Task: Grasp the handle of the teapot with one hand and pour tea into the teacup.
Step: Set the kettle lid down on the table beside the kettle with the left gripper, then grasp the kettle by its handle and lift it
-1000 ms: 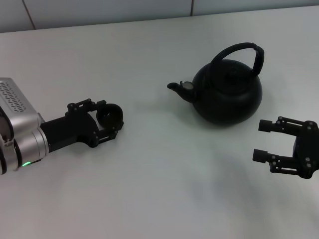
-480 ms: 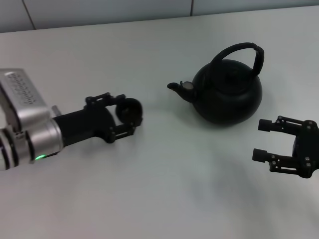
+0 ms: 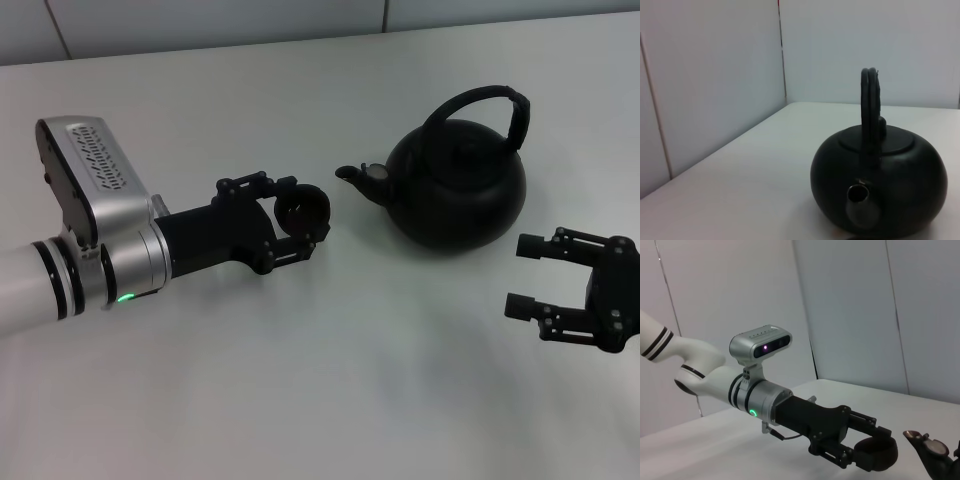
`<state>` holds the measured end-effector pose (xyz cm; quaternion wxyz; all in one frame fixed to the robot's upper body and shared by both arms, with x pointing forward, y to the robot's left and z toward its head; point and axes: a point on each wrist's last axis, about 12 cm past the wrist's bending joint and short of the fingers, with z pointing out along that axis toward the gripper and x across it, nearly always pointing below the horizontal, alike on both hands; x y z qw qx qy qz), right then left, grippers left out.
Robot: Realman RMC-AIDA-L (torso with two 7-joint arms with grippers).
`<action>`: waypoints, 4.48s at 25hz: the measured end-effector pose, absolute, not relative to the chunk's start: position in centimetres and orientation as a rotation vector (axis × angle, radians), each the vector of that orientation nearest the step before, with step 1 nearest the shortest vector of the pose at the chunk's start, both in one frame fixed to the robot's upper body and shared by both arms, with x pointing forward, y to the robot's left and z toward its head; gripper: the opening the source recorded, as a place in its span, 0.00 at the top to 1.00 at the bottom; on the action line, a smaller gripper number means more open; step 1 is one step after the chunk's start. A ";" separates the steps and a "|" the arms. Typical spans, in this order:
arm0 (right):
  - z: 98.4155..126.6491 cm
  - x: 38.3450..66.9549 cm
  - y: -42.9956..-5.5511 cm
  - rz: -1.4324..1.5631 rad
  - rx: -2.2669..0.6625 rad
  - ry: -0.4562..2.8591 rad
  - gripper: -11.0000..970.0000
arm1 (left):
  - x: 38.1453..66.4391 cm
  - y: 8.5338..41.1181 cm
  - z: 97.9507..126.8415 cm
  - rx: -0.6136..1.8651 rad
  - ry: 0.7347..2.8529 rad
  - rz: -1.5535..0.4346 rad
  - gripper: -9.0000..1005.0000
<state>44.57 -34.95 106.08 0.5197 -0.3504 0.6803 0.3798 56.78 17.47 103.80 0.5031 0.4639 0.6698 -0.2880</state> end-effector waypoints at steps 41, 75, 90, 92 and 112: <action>106.3 44.7 -35.3 0.909 -0.839 1.637 0.23 | 56.2 17.1 102.0 1.164 1.690 -0.600 0.26; 106.4 45.0 -35.6 0.891 -0.807 1.646 0.23 | 47.3 31.9 104.8 0.950 1.521 -0.784 0.14; 106.3 45.0 -35.4 0.893 -0.804 1.644 0.23 | 46.9 33.0 103.6 1.076 1.646 -0.713 0.14; 106.3 45.0 -35.4 0.893 -0.804 1.644 0.23 | 47.0 32.7 103.6 1.078 1.642 -0.717 0.14; 100.9 41.0 -32.3 0.373 -0.137 1.432 0.23 | 47.1 32.2 103.8 1.070 1.625 -0.734 0.14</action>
